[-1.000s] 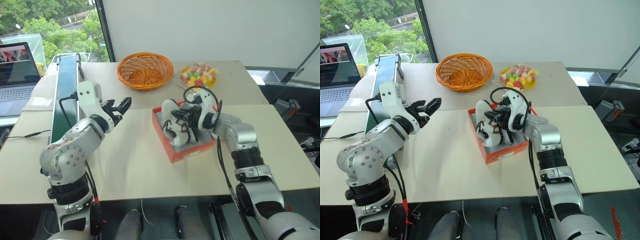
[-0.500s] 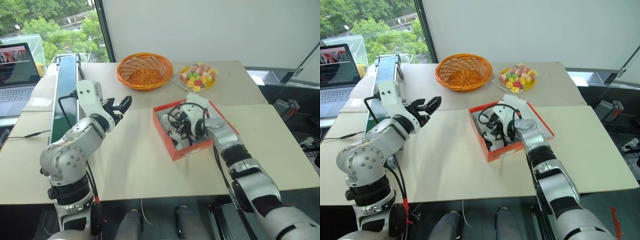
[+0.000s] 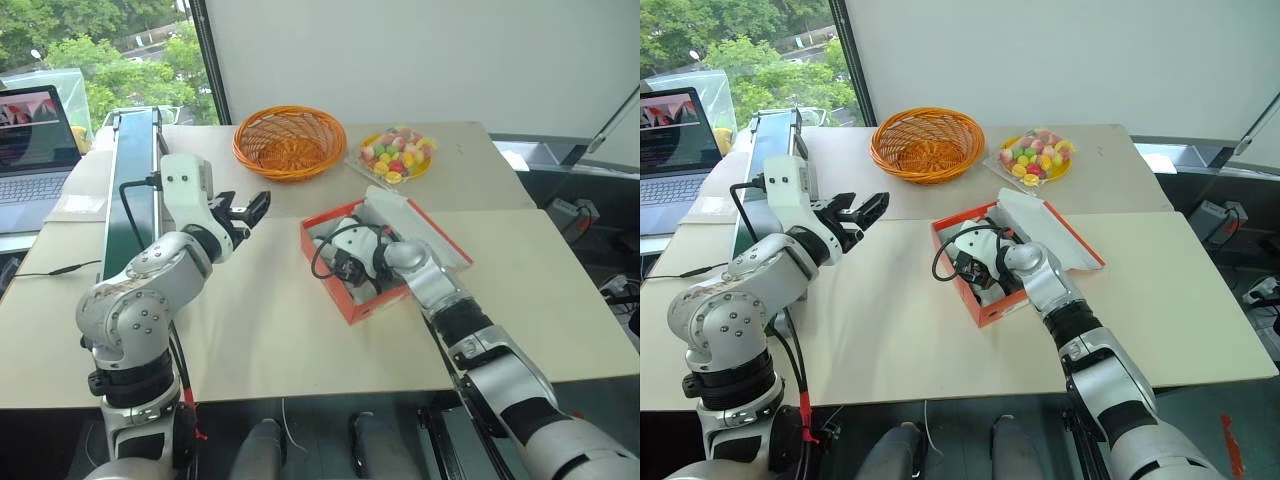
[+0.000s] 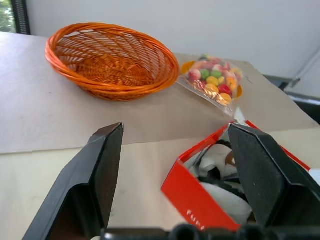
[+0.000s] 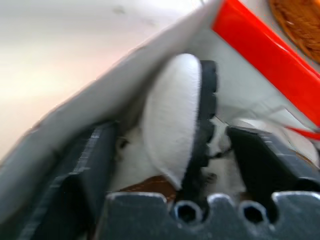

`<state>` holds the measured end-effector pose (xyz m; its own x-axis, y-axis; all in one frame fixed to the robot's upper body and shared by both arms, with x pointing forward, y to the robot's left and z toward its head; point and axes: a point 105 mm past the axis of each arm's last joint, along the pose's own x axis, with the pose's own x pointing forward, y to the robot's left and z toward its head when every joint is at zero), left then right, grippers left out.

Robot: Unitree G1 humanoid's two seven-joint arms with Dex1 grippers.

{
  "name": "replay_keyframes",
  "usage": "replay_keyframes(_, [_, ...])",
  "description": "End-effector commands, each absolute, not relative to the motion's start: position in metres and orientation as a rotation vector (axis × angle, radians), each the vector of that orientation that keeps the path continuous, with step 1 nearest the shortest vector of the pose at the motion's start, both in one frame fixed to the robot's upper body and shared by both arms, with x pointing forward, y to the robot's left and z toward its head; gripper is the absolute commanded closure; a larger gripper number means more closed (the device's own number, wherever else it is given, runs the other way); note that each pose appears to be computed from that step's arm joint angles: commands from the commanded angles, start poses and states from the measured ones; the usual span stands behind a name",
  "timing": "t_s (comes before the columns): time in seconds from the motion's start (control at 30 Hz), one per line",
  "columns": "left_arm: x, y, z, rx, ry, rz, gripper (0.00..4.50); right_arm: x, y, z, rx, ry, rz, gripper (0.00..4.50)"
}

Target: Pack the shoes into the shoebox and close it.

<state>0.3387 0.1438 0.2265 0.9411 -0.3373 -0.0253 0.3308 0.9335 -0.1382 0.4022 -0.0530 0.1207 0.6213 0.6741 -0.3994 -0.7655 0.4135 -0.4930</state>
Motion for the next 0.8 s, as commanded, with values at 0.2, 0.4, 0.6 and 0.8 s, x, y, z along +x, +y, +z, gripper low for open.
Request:
replay_keyframes(0.2, [0.331, 0.133, 0.226, -0.003, 0.049, -0.505, 0.95, 0.379, -0.073, 0.227, -0.483, -0.026, 0.868, 0.01])
replay_keyframes(0.4, [0.318, 0.104, 0.214, 0.12, 0.094, -0.75, 0.95, 0.359, -0.141, 0.21, -0.309, 0.123, 0.738, 0.64])
replay_keyframes(0.6, [0.321, 0.093, 0.214, 0.162, 0.097, -0.849, 0.95, 0.308, -0.17, 0.18, -0.232, 0.275, 0.726, 2.66])
replay_keyframes(0.8, [0.32, 0.086, 0.217, 0.266, 0.091, -0.965, 0.95, 0.263, -0.194, 0.117, 0.025, 0.458, 0.62, 4.44])
